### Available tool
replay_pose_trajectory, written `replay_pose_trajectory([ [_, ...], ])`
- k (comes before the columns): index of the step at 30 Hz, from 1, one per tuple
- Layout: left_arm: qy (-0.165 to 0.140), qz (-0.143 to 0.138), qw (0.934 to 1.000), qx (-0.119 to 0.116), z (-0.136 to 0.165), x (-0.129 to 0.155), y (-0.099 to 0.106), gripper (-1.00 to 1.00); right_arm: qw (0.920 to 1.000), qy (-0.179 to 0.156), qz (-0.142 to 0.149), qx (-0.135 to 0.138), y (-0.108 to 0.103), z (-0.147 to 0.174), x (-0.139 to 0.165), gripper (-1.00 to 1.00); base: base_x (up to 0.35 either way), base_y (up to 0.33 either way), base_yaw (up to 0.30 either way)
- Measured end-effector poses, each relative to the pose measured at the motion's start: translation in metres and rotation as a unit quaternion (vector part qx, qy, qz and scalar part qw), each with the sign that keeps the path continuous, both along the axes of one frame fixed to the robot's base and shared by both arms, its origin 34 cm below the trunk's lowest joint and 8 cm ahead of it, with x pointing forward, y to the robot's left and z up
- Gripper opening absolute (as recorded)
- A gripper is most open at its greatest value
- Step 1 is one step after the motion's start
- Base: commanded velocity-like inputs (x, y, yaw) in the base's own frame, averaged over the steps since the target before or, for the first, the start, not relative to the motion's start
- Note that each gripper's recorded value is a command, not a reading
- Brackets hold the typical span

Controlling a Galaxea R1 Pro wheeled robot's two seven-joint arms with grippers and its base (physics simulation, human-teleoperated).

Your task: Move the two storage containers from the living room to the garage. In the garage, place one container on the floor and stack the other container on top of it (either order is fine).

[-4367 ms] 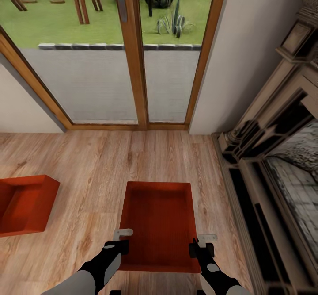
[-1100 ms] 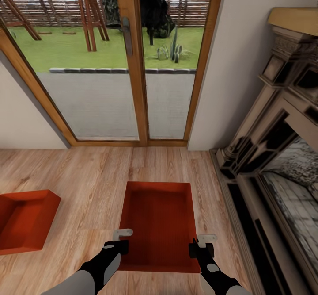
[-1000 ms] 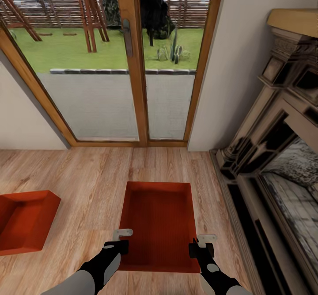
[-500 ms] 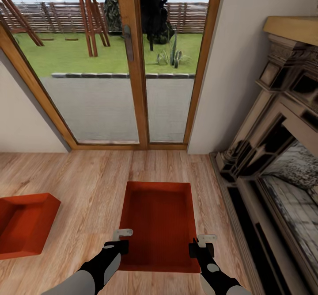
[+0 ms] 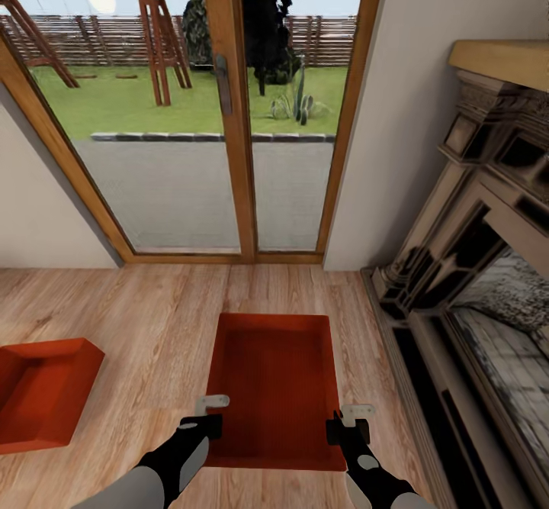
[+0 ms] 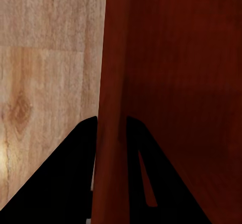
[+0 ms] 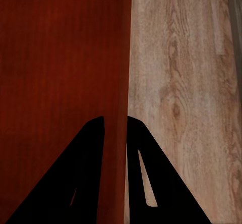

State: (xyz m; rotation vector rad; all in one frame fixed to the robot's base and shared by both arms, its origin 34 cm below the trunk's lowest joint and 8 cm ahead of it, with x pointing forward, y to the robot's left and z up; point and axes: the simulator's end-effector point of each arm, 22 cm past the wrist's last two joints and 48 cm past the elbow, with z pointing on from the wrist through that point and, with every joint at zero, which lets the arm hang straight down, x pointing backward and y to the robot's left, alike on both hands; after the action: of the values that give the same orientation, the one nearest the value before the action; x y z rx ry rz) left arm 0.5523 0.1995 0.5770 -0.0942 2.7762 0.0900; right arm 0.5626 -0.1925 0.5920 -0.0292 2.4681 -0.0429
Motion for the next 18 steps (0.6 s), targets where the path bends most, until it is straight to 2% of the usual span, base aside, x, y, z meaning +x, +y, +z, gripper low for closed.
replay_pose_trajectory([
  [18, -0.014, 0.0, 0.9999, 0.0, 0.012, 0.01, 0.0, -1.0, 0.9999, -0.014, 0.0, 0.0, 0.0, 0.012, 0.01, -1.0, 0.0, 0.0, 0.0],
])
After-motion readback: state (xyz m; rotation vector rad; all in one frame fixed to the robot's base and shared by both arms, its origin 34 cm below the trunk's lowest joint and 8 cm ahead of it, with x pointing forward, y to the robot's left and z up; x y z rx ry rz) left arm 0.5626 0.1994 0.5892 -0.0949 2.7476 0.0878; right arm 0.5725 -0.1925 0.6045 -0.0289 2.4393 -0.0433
